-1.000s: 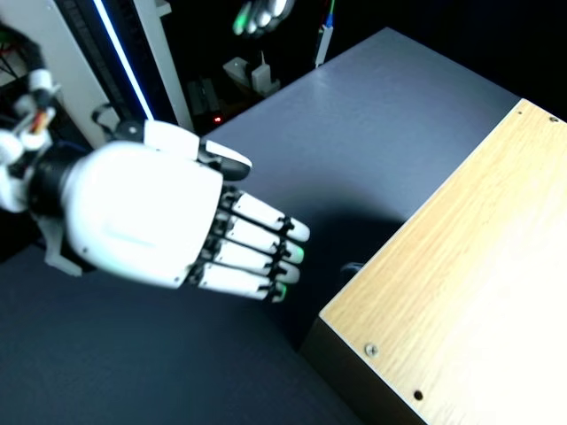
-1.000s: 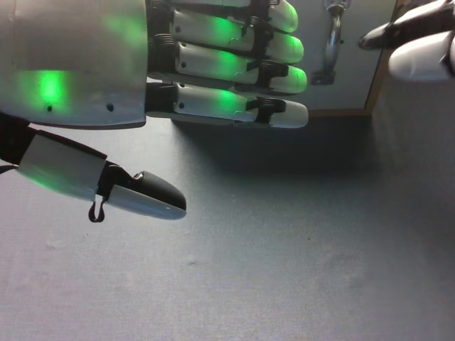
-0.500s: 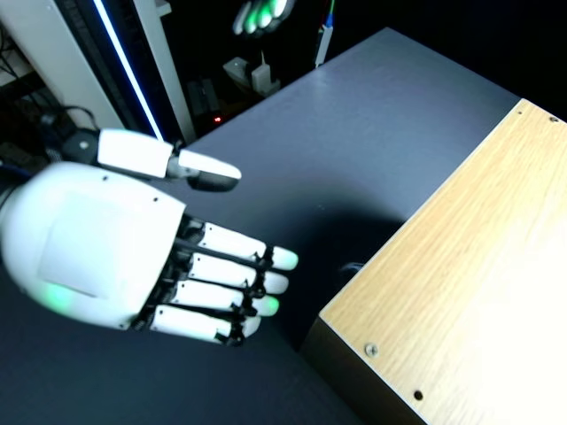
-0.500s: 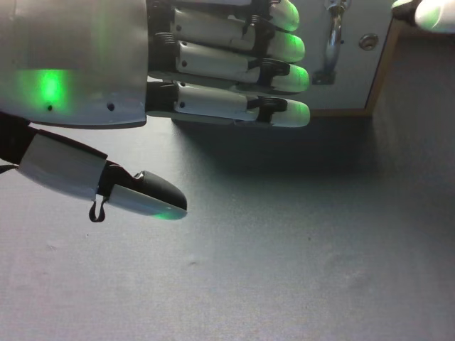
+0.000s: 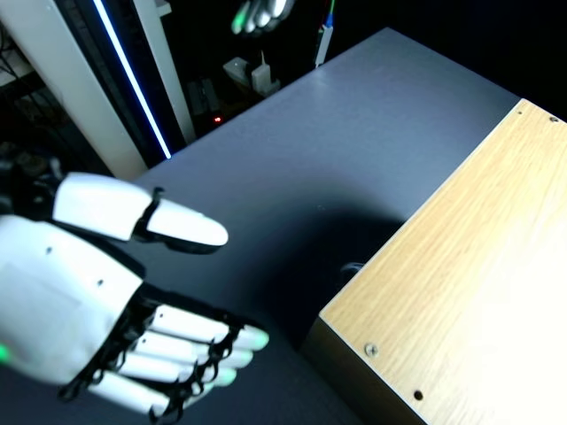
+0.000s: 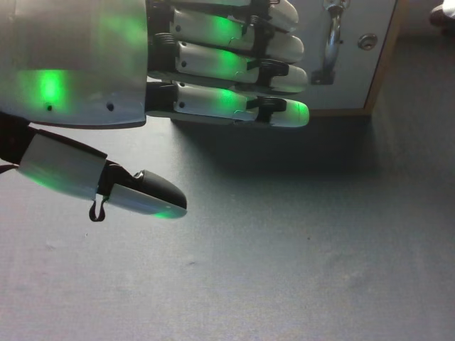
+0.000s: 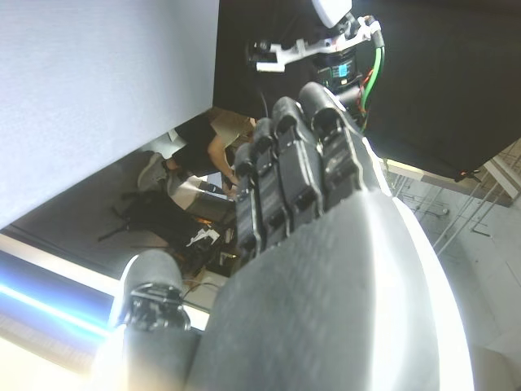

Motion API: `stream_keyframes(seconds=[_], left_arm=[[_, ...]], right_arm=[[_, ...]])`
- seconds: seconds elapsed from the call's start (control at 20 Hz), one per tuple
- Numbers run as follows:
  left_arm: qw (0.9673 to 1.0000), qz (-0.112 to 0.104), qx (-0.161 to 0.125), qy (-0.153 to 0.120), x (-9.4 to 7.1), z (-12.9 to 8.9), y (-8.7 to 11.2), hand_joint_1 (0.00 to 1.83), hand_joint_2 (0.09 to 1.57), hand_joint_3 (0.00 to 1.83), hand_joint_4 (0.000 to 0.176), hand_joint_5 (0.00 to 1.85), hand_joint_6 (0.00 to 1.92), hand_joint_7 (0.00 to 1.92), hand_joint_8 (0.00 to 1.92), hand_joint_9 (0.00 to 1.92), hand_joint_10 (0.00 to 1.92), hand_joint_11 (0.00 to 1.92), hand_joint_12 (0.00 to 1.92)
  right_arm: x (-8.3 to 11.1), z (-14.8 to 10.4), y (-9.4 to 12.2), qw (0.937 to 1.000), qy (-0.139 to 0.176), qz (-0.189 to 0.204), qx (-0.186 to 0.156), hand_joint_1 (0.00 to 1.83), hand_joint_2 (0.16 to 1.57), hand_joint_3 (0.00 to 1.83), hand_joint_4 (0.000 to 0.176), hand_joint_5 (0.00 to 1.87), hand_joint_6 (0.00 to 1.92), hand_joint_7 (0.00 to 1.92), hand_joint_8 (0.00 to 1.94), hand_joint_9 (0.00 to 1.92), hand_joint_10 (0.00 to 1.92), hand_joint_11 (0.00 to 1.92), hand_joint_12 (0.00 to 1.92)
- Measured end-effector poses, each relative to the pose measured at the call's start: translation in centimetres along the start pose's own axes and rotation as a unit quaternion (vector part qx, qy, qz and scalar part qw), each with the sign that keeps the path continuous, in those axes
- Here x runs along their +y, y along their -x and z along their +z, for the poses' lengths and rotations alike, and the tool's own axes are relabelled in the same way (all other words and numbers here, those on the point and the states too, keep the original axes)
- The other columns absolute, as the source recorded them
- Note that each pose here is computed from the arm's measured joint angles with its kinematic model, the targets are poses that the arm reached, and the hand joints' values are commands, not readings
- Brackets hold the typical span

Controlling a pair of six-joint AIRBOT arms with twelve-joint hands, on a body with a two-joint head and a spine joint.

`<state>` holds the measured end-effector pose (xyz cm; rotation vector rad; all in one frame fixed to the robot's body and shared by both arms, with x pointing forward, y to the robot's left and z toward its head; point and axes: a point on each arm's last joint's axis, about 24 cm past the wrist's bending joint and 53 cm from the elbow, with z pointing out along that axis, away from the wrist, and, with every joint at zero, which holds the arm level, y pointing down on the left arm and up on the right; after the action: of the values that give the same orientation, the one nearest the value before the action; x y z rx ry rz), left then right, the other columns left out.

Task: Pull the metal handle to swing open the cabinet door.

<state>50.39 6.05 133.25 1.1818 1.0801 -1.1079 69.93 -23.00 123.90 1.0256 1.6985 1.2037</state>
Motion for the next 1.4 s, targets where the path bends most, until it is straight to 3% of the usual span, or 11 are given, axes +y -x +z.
stream_keyframes(seconds=[0.15,0.6,0.9,1.2,1.35,1.4], left_arm=[[1.0000,0.000,0.000,0.000,0.0,0.0,0.0,0.00,1.30,0.00,0.000,0.26,0.00,0.29,0.00,0.26,0.00,0.00,0.58],[1.0000,0.000,0.000,0.000,0.0,0.0,0.0,0.00,1.30,0.00,0.000,0.27,0.00,0.30,0.00,0.27,0.00,0.00,0.60],[1.0000,0.000,0.000,0.000,0.0,0.0,0.0,0.00,1.30,0.00,0.000,0.28,0.01,0.30,0.00,0.27,0.00,0.00,0.61],[1.0000,0.000,0.000,0.000,0.0,0.0,0.0,0.00,1.30,0.00,0.000,0.29,0.01,0.31,0.00,0.27,0.00,0.00,0.61],[1.0000,0.000,0.000,0.000,0.0,0.0,0.0,0.00,1.30,0.00,0.000,0.29,0.00,0.31,0.00,0.28,0.00,0.00,0.61],[1.0000,0.000,0.000,0.000,0.0,0.0,0.0,0.00,1.30,0.00,0.000,0.29,0.00,0.31,0.00,0.28,0.00,0.00,0.61]], right_arm=[[-0.2,-0.1,-0.5,0.9997,-0.009,0.024,0.001,0.00,1.35,0.00,0.000,0.32,0.00,0.32,0.00,0.29,0.00,0.00,0.84],[-4.3,-1.0,-0.4,0.9897,-0.103,0.092,-0.038,0.00,1.35,0.00,0.000,0.34,0.00,0.34,0.00,0.30,0.01,0.00,0.86],[-4.3,-1.6,-3.1,0.9893,-0.116,0.086,-0.023,0.00,1.35,0.00,0.000,0.34,0.00,0.33,0.00,0.30,0.00,0.00,0.83],[-4.5,-1.0,-4.2,0.9888,-0.123,0.084,-0.013,0.00,1.35,0.00,0.000,0.34,0.00,0.34,0.00,0.31,0.00,0.00,0.83],[-5.1,-0.5,-4.7,0.9857,-0.133,0.103,-0.011,0.00,1.35,0.00,0.000,0.33,0.00,0.33,0.00,0.30,0.00,0.00,0.85],[-5.8,-0.4,-5.1,0.9820,-0.143,0.123,-0.012,0.00,1.35,0.00,0.000,0.33,0.00,0.34,0.00,0.30,0.00,0.00,0.85]])
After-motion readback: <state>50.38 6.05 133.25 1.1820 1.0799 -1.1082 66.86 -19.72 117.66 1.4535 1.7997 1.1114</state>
